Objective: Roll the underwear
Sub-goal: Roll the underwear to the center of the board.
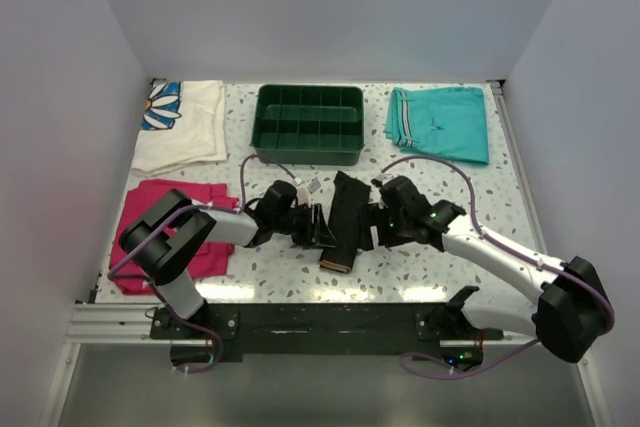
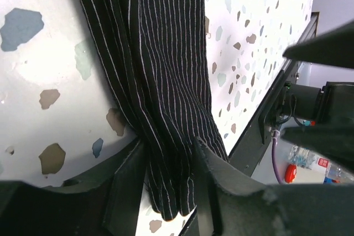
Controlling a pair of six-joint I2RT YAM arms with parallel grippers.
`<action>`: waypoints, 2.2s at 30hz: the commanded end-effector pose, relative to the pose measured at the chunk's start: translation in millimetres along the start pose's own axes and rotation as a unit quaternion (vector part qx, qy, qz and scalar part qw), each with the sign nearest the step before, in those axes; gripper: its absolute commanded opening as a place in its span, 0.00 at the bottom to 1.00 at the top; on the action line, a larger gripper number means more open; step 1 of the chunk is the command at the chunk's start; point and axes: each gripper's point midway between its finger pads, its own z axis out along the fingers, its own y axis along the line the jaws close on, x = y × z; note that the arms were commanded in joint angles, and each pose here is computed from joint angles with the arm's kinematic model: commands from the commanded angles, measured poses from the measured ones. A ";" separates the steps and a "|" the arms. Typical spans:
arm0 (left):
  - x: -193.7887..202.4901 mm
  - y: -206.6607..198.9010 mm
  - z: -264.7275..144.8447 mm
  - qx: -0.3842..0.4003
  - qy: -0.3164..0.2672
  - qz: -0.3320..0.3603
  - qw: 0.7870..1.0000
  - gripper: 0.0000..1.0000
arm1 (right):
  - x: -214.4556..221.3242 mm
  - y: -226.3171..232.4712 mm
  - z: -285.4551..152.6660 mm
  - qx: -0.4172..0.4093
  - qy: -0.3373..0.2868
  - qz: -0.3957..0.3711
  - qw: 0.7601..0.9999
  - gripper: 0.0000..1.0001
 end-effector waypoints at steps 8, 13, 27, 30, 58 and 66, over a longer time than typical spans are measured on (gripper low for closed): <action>34.8 60.4 -1.9 -0.131 0.058 -0.029 0.989 0.31 | -24.3 40.9 -24.0 -0.023 -0.058 -0.122 0.991 0.59; 32.6 61.5 0.8 -0.135 0.062 -0.029 0.988 0.31 | -14.5 58.0 -9.5 -0.012 -0.036 -0.179 0.983 0.53; 35.2 73.0 5.4 -0.163 0.088 -0.030 0.982 0.21 | 15.8 98.6 15.4 -0.026 -0.017 -0.334 0.942 0.51; 33.0 72.0 4.8 -0.165 0.085 -0.027 0.982 0.21 | 20.7 98.8 20.9 -0.024 -0.005 -0.342 0.939 0.55; 31.6 71.9 8.2 -0.157 0.097 -0.017 0.983 0.22 | 48.9 56.8 59.9 0.083 0.056 -0.338 0.936 0.54; 29.3 74.6 7.6 -0.157 0.098 -0.014 0.983 0.22 | 54.4 55.4 63.5 0.085 0.070 -0.338 0.935 0.36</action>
